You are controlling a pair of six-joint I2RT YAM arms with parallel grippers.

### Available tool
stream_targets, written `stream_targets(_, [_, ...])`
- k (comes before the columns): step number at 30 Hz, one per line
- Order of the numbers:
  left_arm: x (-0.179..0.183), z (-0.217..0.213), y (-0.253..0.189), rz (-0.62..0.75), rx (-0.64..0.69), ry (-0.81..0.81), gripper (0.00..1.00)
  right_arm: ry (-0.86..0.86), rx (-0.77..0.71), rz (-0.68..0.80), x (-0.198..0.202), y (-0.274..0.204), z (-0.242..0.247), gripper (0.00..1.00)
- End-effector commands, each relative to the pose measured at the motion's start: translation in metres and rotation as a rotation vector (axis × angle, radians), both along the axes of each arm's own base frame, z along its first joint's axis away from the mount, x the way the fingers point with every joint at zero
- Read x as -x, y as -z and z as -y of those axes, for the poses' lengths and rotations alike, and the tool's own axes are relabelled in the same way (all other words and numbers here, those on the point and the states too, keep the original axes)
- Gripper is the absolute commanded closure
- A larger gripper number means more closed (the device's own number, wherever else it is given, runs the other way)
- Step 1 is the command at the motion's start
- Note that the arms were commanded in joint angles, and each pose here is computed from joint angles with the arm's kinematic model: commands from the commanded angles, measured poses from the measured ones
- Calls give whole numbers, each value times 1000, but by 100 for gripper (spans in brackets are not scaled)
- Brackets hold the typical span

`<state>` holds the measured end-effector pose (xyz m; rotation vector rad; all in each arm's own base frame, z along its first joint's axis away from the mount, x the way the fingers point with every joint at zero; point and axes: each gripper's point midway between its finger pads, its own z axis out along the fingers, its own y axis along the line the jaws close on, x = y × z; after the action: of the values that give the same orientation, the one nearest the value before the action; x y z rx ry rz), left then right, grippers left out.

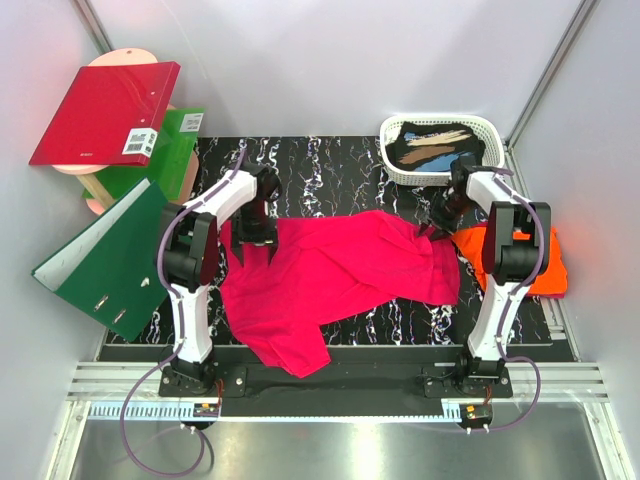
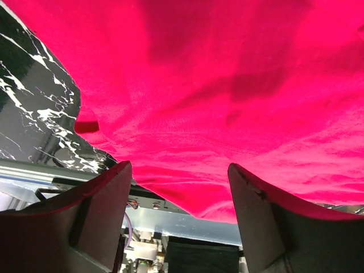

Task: Fold and stack the t-shirts
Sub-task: Fold the flattened tshirt in 1/3 of the way

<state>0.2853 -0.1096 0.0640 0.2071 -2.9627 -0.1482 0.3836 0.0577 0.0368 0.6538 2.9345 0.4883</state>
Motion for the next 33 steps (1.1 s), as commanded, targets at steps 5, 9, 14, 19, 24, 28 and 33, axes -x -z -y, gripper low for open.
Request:
stream_targets(5, [-1,-9,-6,-14,-83,-27,100,-14,-39,69,-25,-10,-5,95])
stream_targets(9, [-7,-15,-5,-19,-148,-32,100,-15,5,101,-30,-18,2,100])
stream_targets(14, [-13,-23,-2,-43,-224,-12,100,45,198,141,-39,-24,36,100])
stream_targets(19, [-13,-23,-2,-48,-245,-2,100,91,271,229,-67,-38,50,100])
stream_targets(24, [-10,-25,-1,-57,-261,0,100,125,330,333,-98,-61,62,100])
stream_targets(28, [-8,-26,-3,-54,-274,0,100,128,360,347,-112,-60,68,100])
stream_targets(33, [-8,-27,-5,-60,-281,7,100,118,412,298,-117,-37,79,100])
